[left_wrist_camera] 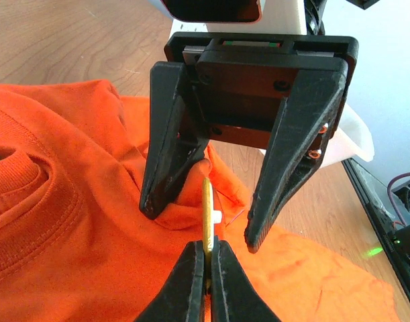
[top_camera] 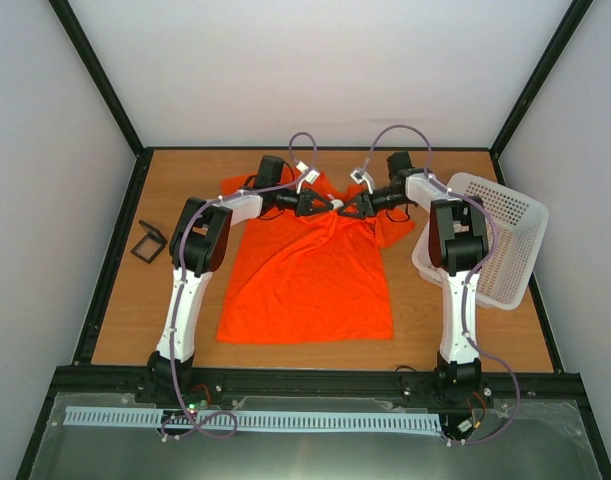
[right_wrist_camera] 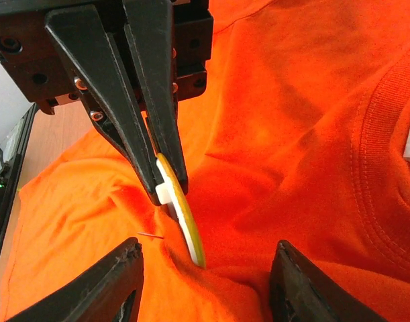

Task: Pin the brooch onto the clothing

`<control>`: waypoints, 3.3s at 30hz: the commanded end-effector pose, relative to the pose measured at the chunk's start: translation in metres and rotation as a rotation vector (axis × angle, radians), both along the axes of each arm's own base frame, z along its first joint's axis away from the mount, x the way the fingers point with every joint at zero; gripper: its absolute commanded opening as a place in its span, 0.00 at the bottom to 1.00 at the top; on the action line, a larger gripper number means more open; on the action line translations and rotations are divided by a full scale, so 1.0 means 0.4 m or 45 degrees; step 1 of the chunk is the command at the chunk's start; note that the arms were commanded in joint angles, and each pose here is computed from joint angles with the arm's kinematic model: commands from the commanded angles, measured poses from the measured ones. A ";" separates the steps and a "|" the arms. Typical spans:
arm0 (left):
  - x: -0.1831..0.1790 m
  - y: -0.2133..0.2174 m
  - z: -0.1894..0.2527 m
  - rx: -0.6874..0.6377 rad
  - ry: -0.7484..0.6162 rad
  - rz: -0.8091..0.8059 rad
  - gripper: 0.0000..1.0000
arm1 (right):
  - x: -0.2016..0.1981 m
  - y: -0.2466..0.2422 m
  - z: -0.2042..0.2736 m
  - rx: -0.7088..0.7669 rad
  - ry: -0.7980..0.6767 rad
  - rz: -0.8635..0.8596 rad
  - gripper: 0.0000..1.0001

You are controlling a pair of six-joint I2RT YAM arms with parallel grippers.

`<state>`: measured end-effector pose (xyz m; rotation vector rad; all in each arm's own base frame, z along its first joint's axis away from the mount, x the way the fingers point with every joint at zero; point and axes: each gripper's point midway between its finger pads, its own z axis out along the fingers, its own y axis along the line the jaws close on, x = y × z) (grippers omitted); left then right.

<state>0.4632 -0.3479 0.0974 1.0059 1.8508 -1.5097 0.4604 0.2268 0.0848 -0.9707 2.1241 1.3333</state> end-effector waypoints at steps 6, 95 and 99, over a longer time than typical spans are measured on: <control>0.006 -0.009 0.069 -0.067 -0.096 -0.042 0.01 | 0.002 0.021 -0.001 0.020 0.028 0.019 0.44; -0.075 -0.070 0.097 0.030 -0.362 -0.055 0.01 | 0.126 -0.034 -0.032 0.057 0.267 -0.482 0.51; -0.055 -0.059 0.085 0.048 -0.361 -0.032 0.01 | 0.115 -0.043 -0.037 0.043 0.265 -0.479 0.54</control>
